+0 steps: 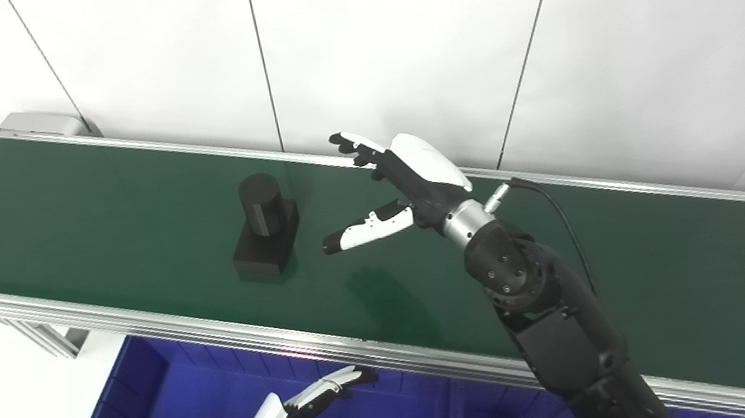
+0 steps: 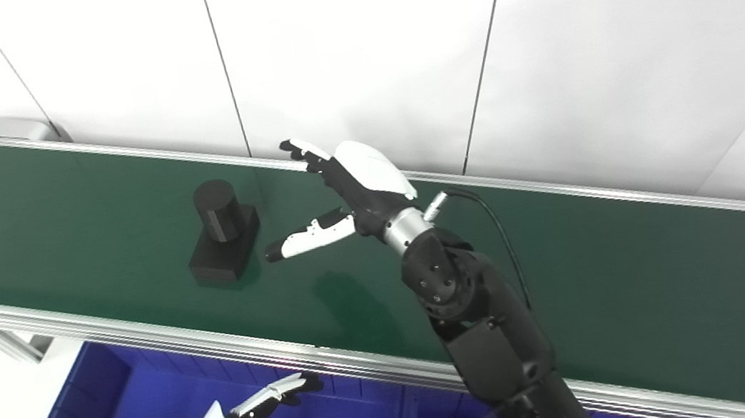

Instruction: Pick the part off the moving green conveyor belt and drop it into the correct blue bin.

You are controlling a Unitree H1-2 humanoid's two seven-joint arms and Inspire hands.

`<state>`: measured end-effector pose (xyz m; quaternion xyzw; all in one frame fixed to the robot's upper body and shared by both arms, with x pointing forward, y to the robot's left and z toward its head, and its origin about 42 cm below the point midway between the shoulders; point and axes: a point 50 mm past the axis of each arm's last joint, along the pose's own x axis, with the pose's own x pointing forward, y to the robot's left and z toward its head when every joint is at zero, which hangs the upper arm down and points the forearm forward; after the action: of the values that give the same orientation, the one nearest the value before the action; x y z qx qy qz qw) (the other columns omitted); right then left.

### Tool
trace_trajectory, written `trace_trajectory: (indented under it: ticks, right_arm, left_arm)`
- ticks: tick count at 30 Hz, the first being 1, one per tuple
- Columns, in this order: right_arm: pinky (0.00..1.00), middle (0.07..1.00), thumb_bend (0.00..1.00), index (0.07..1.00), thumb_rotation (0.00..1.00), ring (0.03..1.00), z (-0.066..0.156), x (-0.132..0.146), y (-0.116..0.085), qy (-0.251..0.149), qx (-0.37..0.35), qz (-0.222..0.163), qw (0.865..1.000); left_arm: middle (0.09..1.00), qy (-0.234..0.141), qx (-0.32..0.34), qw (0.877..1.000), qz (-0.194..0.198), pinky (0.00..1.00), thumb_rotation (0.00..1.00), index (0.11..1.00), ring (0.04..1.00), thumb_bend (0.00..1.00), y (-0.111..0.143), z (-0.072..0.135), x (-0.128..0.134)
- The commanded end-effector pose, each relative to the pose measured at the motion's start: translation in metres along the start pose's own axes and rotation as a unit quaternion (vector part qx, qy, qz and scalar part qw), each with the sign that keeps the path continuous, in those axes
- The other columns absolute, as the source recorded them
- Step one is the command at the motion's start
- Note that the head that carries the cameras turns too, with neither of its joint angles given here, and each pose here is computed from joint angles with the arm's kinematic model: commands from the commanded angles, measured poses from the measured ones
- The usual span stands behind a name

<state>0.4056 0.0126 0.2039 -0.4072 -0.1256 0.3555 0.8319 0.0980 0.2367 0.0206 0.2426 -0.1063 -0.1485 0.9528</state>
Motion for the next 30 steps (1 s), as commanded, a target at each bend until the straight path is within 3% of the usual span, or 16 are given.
trace_trajectory:
  ticks: [1, 14, 21, 30]
  right_arm:
    - [0.80, 0.906, 0.94, 0.933, 0.50, 0.872, 0.032, 0.017, -0.019, -0.048, -0.028, -0.023, 0.998]
    - [0.75, 0.897, 0.96, 0.933, 0.47, 0.843, 0.046, 0.047, -0.007, -0.037, -0.053, -0.006, 0.998]
    - [0.78, 0.914, 0.94, 0.935, 0.44, 0.870, 0.053, 0.057, 0.002, -0.028, -0.049, 0.008, 0.998]
    - [0.76, 0.916, 0.90, 0.936, 0.39, 0.864, 0.056, 0.070, 0.015, -0.006, -0.045, 0.019, 0.999]
  left_arm:
    - [0.864, -0.019, -0.002, 1.000, 0.006, 0.71, 0.41, 0.822, 0.810, 0.99, 0.006, 0.002, 0.001]
    - [0.858, -0.021, -0.007, 1.000, 0.009, 0.74, 0.39, 0.817, 0.815, 1.00, 0.004, 0.004, 0.001]
    - [0.856, -0.036, -0.004, 0.999, 0.008, 0.74, 0.39, 0.820, 0.809, 0.99, 0.001, 0.006, 0.003]
    - [0.847, -0.041, -0.006, 0.999, 0.010, 0.73, 0.37, 0.808, 0.802, 1.00, 0.000, 0.012, 0.001]
